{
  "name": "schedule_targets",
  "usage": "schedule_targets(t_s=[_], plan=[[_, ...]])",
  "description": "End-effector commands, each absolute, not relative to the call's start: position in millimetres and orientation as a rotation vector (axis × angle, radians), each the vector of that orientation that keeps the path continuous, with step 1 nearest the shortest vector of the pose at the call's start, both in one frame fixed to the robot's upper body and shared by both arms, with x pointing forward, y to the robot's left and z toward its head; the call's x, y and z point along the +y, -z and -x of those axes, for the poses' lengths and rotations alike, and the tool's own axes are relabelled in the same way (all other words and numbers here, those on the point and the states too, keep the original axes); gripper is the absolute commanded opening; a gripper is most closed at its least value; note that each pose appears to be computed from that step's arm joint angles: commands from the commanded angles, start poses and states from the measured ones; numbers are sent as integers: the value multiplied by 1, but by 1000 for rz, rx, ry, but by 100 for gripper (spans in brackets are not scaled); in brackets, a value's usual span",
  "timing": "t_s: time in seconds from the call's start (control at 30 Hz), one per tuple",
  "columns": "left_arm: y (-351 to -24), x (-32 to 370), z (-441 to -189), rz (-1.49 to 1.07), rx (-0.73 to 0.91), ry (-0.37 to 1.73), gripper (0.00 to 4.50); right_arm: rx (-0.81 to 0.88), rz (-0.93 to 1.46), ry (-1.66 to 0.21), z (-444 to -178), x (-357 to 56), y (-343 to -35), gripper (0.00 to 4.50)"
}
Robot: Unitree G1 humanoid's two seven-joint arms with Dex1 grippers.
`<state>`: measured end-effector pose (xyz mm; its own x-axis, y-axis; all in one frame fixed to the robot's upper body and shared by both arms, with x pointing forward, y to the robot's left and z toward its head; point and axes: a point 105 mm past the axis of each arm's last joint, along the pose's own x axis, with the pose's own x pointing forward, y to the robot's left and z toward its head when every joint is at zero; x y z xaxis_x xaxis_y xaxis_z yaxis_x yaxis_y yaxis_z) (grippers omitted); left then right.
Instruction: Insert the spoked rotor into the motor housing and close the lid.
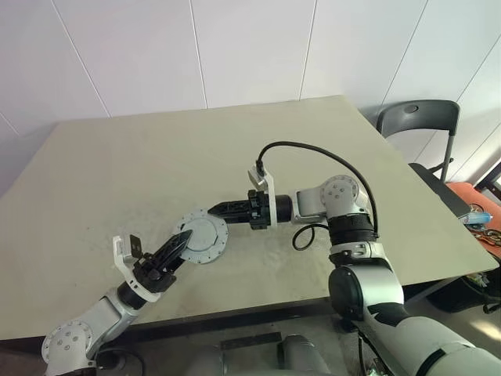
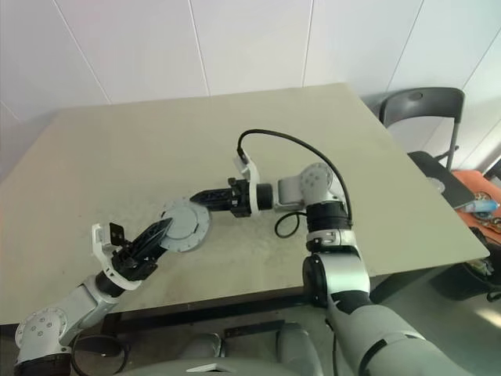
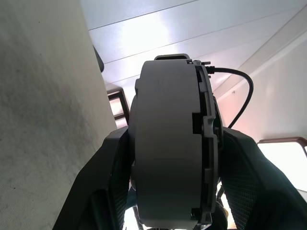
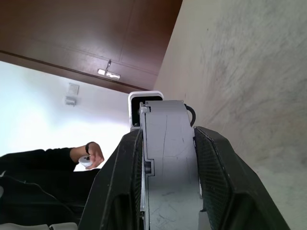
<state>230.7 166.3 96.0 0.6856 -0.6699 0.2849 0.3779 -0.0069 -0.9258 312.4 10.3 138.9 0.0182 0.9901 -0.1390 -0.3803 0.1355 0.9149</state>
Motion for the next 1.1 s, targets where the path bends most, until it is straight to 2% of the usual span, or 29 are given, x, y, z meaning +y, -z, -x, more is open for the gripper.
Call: schedule_targets(t_s=[0.03, 0.13, 0.17, 0.33, 0.37, 0.53, 0.73, 0.87, 1.03, 1.1], plan=[[-111, 164, -231, 1319, 229, 902, 230, 936, -752, -1286, -314, 14, -144, 130], [-111, 164, -231, 1320, 225, 900, 227, 939, -761, -1273, -316, 13, -142, 229], [-111, 164, -230, 1320, 225, 900, 211, 942, -764, -1265, -317, 12, -141, 260], [-112, 165, -230, 1321, 220, 897, 210, 951, -772, -1243, -319, 7, -138, 431], [-112, 165, -229, 1321, 221, 896, 210, 946, -780, -1245, -320, 6, -140, 450], [-115, 169, -229, 1327, 200, 885, 210, 927, -779, -1232, -325, 2, -144, 450], [-119, 185, -233, 1289, 124, 789, 210, 835, -639, -1169, -340, -17, -141, 450], [-126, 212, -246, 1284, -23, 620, 210, 654, -379, -1200, -351, -31, -148, 450], [-132, 237, -262, 1298, -155, 428, 210, 385, -105, -1367, -340, -30, -156, 450], [-130, 248, -271, 1317, -177, 324, 210, 333, 39, -1402, -335, -30, -148, 450]])
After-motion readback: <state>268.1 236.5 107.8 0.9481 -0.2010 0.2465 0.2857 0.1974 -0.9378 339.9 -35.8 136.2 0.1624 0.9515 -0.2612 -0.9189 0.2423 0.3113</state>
